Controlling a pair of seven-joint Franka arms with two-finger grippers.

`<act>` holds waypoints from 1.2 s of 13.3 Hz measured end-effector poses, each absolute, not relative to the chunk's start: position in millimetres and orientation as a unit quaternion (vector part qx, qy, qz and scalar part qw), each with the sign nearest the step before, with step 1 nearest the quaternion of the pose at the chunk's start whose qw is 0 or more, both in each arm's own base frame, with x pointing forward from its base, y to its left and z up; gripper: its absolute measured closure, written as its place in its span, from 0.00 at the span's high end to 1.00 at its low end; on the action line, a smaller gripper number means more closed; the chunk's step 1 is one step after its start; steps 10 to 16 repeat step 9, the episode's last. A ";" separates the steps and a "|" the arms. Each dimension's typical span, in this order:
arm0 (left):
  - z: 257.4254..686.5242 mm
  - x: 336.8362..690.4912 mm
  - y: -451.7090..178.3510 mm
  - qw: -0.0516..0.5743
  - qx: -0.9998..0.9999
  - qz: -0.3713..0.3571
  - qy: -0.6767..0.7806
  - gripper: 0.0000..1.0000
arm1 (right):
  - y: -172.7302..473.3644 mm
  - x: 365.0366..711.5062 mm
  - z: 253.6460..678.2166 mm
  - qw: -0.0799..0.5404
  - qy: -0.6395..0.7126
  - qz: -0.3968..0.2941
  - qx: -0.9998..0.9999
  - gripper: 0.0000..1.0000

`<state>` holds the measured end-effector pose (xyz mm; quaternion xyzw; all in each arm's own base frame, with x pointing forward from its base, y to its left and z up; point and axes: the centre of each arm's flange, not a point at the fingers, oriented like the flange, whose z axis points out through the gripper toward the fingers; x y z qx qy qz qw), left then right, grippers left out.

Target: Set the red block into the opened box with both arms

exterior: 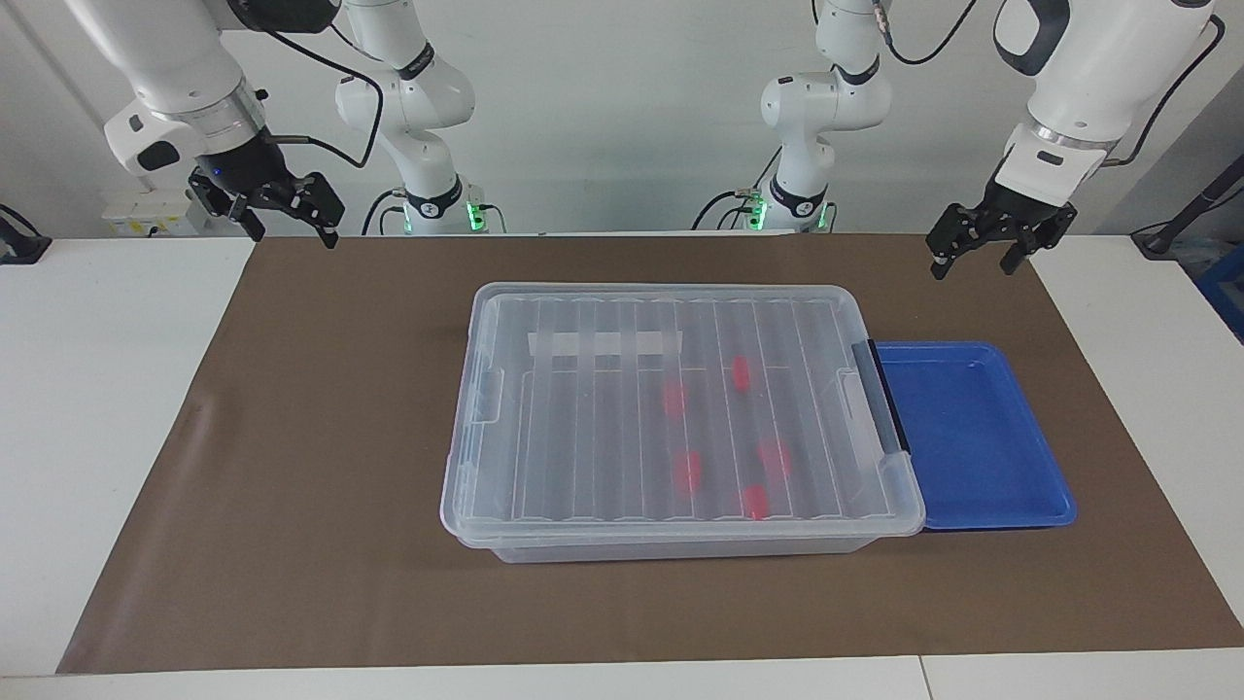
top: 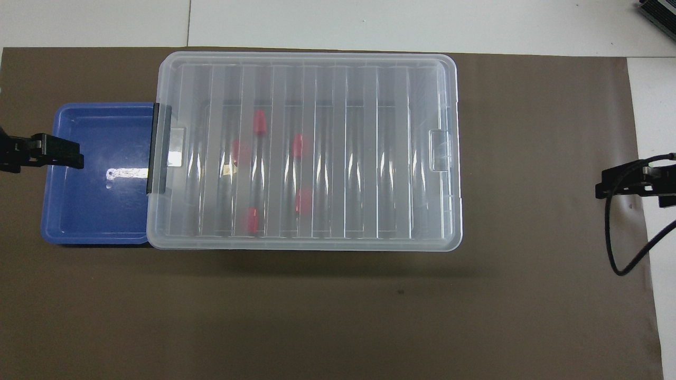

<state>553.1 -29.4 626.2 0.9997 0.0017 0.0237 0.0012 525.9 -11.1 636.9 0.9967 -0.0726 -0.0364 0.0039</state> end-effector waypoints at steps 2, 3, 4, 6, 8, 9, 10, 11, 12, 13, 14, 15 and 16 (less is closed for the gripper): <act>626.5 553.0 -29.4 0.001 1.000 0.024 0.002 1.00 | -7.8 525.9 636.9 0.013 -0.068 -0.036 0.997 1.00; 626.7 553.0 -29.4 0.001 1.000 0.024 0.002 1.00 | -6.6 525.9 636.9 0.013 -0.067 -0.036 0.997 1.00; 626.7 553.0 -29.3 0.001 1.000 0.024 0.002 1.00 | -6.5 525.9 636.9 0.013 -0.067 -0.036 0.997 1.00; 626.8 553.0 -29.0 0.001 1.000 0.024 0.002 1.00 | -6.3 525.9 637.1 0.013 -0.067 -0.036 0.997 1.00; 626.8 553.0 -29.0 0.001 1.000 0.024 0.002 1.00 | -6.1 525.9 637.8 0.012 -0.067 -0.035 0.997 1.00; 626.8 553.0 -29.0 0.001 1.000 0.024 0.002 1.00 | -5.8 525.9 638.0 0.012 -0.066 -0.035 0.997 1.00; 626.8 553.0 -29.0 0.001 1.000 0.024 0.002 1.00 | -5.8 525.9 638.0 0.012 -0.066 -0.035 0.997 1.00; 626.8 553.0 -29.0 0.001 1.000 0.024 0.002 1.00 | -5.8 525.9 638.0 0.012 -0.066 -0.035 0.997 1.00; 626.8 553.0 -29.0 0.001 1.000 0.024 0.002 1.00 | -5.8 525.9 638.0 0.012 -0.066 -0.035 0.997 1.00; 626.8 553.0 -29.0 0.001 1.000 0.024 0.002 1.00 | -5.8 525.9 638.0 0.012 -0.066 -0.035 0.997 1.00; 626.8 553.0 -29.0 0.001 1.000 0.024 0.002 1.00 | -5.8 525.9 638.0 0.012 -0.066 -0.035 0.997 1.00; 626.8 553.0 -29.0 0.001 1.000 0.024 0.002 1.00 | -5.8 525.9 638.0 0.012 -0.066 -0.035 0.997 1.00; 626.8 553.0 -29.0 0.001 1.000 0.024 0.002 1.00 | -5.8 525.9 638.0 0.012 -0.066 -0.035 0.997 1.00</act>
